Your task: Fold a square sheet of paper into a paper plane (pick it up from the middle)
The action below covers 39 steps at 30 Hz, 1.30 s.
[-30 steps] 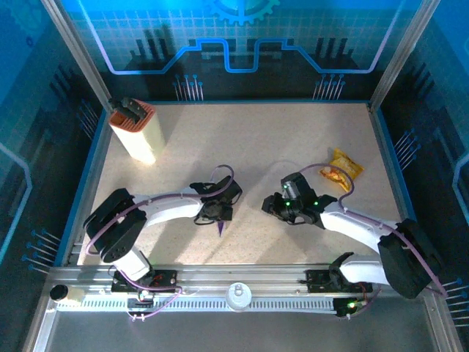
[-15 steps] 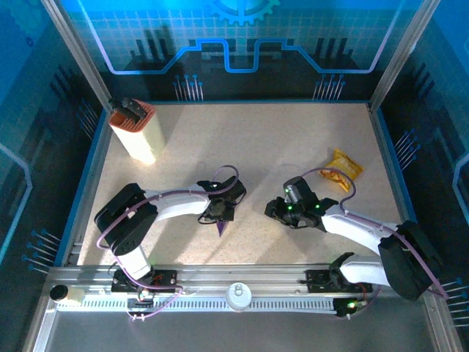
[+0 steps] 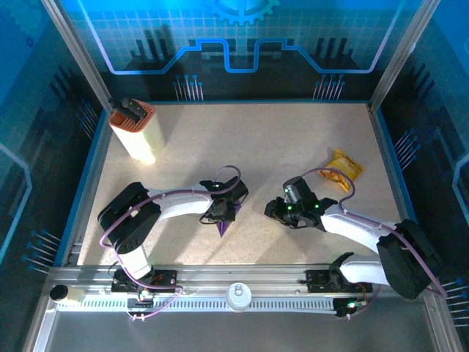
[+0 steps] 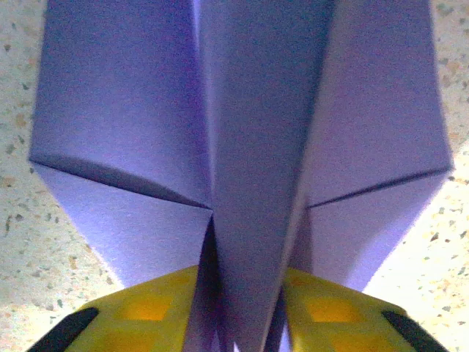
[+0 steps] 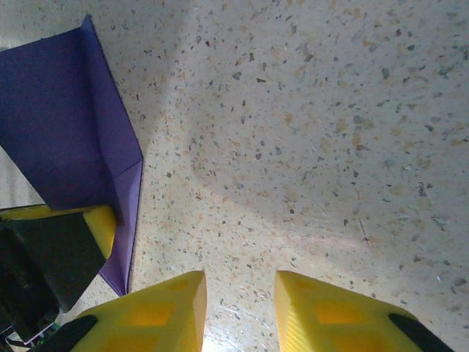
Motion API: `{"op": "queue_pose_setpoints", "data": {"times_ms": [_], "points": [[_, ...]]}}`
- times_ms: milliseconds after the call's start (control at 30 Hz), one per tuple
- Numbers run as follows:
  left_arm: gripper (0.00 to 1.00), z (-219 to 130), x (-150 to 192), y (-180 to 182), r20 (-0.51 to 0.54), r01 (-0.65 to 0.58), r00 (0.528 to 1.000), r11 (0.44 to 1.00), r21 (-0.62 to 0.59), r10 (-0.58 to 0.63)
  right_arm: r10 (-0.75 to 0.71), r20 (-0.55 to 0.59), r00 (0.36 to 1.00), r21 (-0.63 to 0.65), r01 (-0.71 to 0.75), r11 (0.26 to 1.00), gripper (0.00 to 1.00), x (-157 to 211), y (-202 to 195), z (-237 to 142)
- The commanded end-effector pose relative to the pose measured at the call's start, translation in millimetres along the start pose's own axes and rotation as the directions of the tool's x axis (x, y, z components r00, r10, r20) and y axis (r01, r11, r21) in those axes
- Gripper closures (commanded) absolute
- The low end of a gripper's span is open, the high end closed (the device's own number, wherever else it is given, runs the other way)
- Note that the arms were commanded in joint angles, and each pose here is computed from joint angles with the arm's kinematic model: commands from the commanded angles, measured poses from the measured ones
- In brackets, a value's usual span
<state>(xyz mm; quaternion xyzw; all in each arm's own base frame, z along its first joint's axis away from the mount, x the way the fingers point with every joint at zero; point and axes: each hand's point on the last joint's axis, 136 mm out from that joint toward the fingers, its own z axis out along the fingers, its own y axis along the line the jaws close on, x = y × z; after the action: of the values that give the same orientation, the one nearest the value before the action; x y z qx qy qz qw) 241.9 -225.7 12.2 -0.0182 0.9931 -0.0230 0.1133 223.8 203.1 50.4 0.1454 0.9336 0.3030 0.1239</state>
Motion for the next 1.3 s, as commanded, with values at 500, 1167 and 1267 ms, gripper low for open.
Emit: {"op": "queue_pose_setpoints", "data": {"times_ms": [500, 1167, 1267], "points": [[0.55, -5.6, 8.6, 7.4, 0.029, 0.122, 0.992, 0.988, -0.095, -0.120, -0.013, 0.023, 1.000, 0.001, 0.013, 1.000, 0.67, -8.5, -10.2, -19.8], [0.26, -122.4, -36.3, 32.7, 0.400, 0.244, 0.888, 0.970, 0.007, -0.227, -0.232, 0.274, 0.933, 0.267, 0.158, 0.951, 0.38, -74.3, -38.2, -101.6], [0.08, -140.4, -53.6, 65.6, 0.516, 0.225, 0.834, 0.974, 0.004, -0.195, -0.388, 0.391, 0.835, 0.477, 0.177, 0.861, 0.31, -114.2, -50.6, -133.0]]}}
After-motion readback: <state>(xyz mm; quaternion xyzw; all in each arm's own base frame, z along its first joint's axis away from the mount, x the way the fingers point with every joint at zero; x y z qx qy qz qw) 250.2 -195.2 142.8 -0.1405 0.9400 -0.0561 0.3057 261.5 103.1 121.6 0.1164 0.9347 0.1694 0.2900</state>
